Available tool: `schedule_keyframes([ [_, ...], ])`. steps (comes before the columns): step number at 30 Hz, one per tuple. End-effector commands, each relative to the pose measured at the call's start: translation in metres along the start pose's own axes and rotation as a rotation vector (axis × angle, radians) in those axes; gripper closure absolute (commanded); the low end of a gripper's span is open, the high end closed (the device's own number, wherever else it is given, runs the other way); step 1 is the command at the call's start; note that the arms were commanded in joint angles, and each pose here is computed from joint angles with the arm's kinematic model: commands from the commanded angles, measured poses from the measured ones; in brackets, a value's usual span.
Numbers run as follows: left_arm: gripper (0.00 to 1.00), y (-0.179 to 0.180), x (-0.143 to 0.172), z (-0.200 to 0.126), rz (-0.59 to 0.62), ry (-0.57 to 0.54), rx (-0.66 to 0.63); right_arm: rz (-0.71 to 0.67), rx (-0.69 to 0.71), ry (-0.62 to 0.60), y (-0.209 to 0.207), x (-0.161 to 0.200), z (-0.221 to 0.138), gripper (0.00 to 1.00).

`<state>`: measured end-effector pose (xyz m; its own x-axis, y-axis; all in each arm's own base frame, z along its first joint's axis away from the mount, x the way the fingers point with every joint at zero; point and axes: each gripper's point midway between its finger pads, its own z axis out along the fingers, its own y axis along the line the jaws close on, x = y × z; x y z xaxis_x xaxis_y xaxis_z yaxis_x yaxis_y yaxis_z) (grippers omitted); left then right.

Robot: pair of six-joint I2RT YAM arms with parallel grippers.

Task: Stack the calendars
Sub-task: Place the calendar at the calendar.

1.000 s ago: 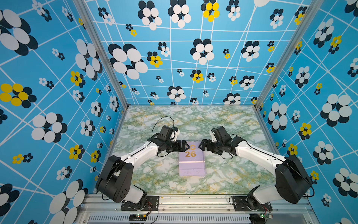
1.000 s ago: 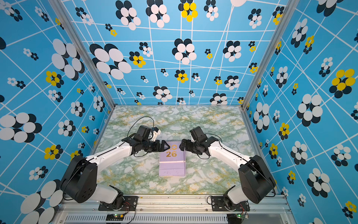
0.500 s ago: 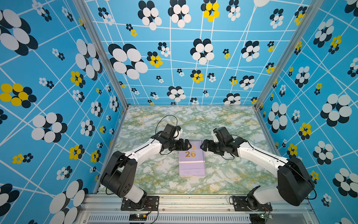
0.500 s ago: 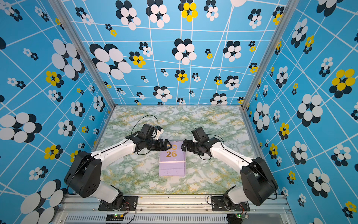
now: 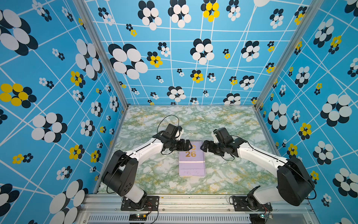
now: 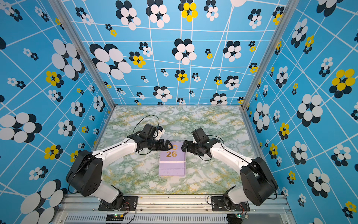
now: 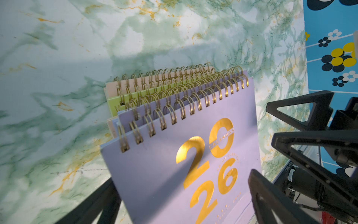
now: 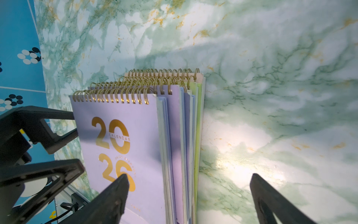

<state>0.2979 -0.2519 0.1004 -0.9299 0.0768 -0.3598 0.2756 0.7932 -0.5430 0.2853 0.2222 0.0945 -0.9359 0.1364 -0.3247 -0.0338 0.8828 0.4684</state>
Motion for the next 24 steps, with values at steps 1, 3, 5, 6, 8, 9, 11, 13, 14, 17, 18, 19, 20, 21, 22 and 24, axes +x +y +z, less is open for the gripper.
schedule_keyframes([
  [1, 0.01, -0.0024, -0.0029, 0.0001, 0.019, 0.006, -0.027, 0.008, -0.003, 0.000, -0.0032, 0.0017, -0.0008, 0.01],
  [3, 0.01, -0.0025, -0.0030, -0.0002, 0.023, 0.008, -0.042, 0.007, -0.004, -0.001, -0.0031, 0.0018, -0.0004, 0.01],
  [5, 0.01, -0.0028, -0.0028, -0.0007, 0.027, 0.013, -0.056, 0.007, -0.003, 0.000, -0.0034, 0.0021, -0.0002, 0.01],
  [6, 0.00, -0.0038, -0.0032, -0.0012, 0.030, 0.012, -0.060, 0.009, -0.004, 0.000, -0.0033, 0.0019, -0.0003, 0.01],
  [8, 0.01, -0.0048, -0.0039, -0.0017, 0.033, 0.013, -0.068, 0.007, -0.005, -0.002, -0.0032, 0.0018, -0.0004, 0.01],
  [9, 0.00, -0.0045, -0.0037, -0.0015, 0.033, 0.015, -0.072, 0.007, -0.004, -0.001, -0.0034, 0.0021, 0.0001, 0.01],
  [11, 0.00, -0.0040, -0.0045, -0.0018, 0.036, 0.015, -0.085, 0.009, -0.004, 0.002, -0.0041, 0.0031, 0.0006, 0.01],
  [13, 0.00, -0.0054, -0.0049, -0.0015, 0.039, 0.014, -0.086, 0.008, -0.005, -0.001, -0.0040, 0.0024, 0.0005, 0.01],
  [14, 0.00, -0.0046, -0.0042, -0.0008, 0.038, 0.017, -0.089, 0.008, -0.007, -0.001, -0.0034, 0.0025, 0.0002, 0.01],
  [17, 0.00, -0.0024, -0.0033, 0.0008, 0.032, 0.022, -0.100, 0.007, -0.006, 0.001, -0.0039, 0.0033, 0.0003, 0.01],
  [18, 0.00, -0.0014, -0.0024, 0.0013, 0.031, 0.023, -0.102, 0.008, -0.005, 0.000, -0.0041, 0.0029, 0.0004, 0.01],
  [19, 0.00, -0.0011, -0.0028, 0.0012, 0.030, 0.021, -0.104, 0.006, -0.006, 0.001, -0.0037, 0.0028, 0.0006, 0.01],
  [20, 0.01, -0.0002, -0.0023, 0.0006, 0.030, 0.021, -0.109, 0.006, -0.007, 0.003, -0.0033, 0.0031, 0.0009, 0.01],
  [21, 0.01, 0.0004, -0.0022, 0.0003, 0.030, 0.020, -0.113, 0.004, -0.008, 0.006, -0.0032, 0.0034, 0.0015, 0.01],
  [22, 0.01, 0.0011, -0.0016, -0.0008, 0.030, 0.021, -0.118, 0.005, -0.009, 0.010, -0.0029, 0.0034, 0.0023, 0.01],
  [24, 0.00, 0.0013, -0.0019, -0.0045, 0.031, 0.013, -0.125, 0.001, -0.015, 0.013, -0.0007, 0.0033, 0.0029, 0.01],
])
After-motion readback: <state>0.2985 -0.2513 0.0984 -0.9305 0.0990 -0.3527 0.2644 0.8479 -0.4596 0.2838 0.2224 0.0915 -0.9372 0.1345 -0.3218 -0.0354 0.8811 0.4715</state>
